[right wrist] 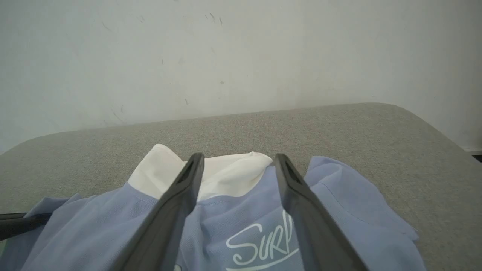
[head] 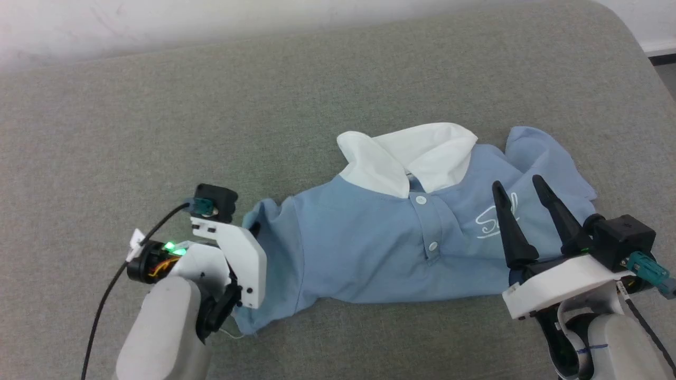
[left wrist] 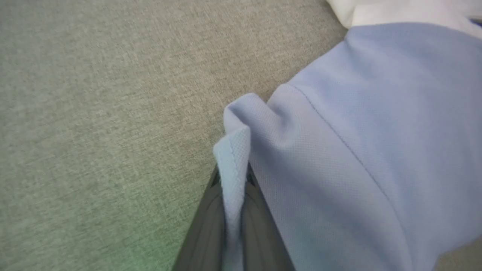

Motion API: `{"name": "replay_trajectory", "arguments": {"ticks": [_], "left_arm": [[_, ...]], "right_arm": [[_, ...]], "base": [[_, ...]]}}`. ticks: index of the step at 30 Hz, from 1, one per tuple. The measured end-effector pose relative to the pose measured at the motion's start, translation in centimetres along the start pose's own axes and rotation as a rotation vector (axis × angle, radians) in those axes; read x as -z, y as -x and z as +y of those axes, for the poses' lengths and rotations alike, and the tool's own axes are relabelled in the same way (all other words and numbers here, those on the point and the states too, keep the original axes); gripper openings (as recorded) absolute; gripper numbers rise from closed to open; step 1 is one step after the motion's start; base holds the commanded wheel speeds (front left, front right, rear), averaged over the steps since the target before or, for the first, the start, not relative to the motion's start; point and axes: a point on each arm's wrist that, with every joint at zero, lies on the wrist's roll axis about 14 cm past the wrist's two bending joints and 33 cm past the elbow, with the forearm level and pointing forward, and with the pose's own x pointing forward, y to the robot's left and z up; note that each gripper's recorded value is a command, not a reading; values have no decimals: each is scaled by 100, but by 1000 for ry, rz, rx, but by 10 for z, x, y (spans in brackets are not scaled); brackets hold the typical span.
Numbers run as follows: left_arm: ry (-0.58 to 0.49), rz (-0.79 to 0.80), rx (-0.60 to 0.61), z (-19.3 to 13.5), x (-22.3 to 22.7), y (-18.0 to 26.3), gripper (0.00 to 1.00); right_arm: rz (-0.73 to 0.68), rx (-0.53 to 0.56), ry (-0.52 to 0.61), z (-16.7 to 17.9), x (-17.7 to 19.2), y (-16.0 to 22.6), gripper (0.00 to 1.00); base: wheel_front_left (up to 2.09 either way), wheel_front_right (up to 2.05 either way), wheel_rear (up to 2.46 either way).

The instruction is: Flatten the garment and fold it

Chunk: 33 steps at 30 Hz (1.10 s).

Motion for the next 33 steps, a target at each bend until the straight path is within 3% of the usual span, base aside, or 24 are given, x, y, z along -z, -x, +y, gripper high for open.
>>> {"name": "replay_trajectory", "arguments": {"ticks": [5,12,22,33], "left_arm": [[59,-132,-84,25,-18,10,0],[204,-161,-206,57,12,39,0],[339,-180,-368,94,54,89,0],[383,-179,-416,107,64,100,0]], "right_arm": [[6,-11,-7,4,3,-2,100],[4,1,-3,-1,2,-6,100],[70,145,90,-50,4,-29,100],[430,166,114,-64,60,-83,100]], "base": [[0,0,0],[0,0,0],[0,0,0],[0,0,0]]}}
